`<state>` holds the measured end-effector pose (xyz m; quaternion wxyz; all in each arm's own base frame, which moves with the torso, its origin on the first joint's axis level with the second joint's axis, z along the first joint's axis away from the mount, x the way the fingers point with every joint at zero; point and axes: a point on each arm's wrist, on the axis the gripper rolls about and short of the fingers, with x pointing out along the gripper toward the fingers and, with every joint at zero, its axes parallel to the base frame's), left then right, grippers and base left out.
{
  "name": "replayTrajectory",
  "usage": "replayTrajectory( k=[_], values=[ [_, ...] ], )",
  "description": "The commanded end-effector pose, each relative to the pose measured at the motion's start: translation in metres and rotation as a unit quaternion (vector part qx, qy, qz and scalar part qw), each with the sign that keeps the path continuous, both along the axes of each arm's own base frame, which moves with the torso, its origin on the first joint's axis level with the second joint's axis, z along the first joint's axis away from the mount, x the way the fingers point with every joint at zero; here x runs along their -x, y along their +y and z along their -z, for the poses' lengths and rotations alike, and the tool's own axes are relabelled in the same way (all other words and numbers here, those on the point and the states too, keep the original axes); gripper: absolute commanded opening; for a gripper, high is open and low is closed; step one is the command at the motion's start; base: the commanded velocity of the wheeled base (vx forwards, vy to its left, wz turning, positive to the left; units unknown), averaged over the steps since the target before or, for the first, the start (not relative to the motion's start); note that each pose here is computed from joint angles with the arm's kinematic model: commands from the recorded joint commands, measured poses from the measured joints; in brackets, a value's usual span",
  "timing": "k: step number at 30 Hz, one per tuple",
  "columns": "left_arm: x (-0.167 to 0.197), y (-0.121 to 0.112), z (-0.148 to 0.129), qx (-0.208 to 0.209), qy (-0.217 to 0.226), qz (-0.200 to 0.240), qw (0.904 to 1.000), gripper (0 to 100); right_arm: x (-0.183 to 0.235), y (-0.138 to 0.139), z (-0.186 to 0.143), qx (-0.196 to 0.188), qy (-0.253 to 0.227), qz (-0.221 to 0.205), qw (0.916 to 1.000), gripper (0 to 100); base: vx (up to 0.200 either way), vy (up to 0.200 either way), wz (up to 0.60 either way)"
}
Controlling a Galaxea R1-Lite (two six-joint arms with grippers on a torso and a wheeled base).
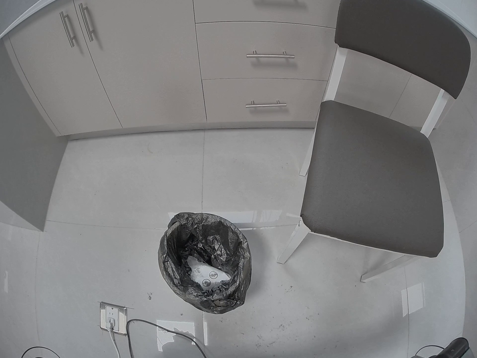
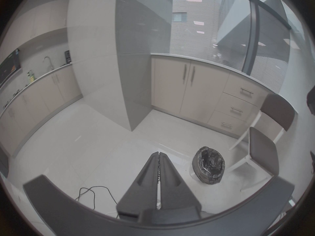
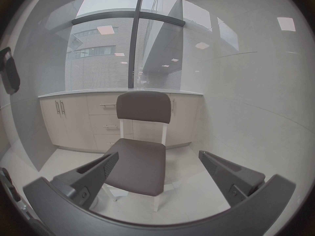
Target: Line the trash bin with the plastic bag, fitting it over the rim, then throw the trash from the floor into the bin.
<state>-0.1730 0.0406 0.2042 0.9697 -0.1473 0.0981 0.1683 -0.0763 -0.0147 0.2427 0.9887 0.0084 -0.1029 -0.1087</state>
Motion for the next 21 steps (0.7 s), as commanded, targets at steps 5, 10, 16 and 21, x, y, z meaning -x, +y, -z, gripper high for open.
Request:
replayTrajectory(
  k=[5,10,16,21],
  values=[
    [0.012,-0.035,0.03,0.009,-0.016,-0.077,0.9968,0,0.039,0.011,0.032,-0.013,-0.036,0.047,0.9981,100,0.0,0.0,0.0],
    [-0.002,-0.033,0.046,0.021,0.007,-0.069,0.9974,0,0.037,0.009,0.047,-0.02,-0.033,0.028,0.9989,100,0.0,0.0,0.0],
    [-0.033,-0.032,0.058,0.021,0.027,-0.065,0.9973,0,0.024,0.011,0.052,-0.018,-0.049,-0.033,0.9981,100,0.0,0.0,0.0],
    [-0.074,-0.032,0.074,0.003,0.015,-0.056,0.9983,0,0.005,0.012,0.073,-0.03,-0.006,-0.055,0.998,100,0.0,0.0,0.0]
  ],
)
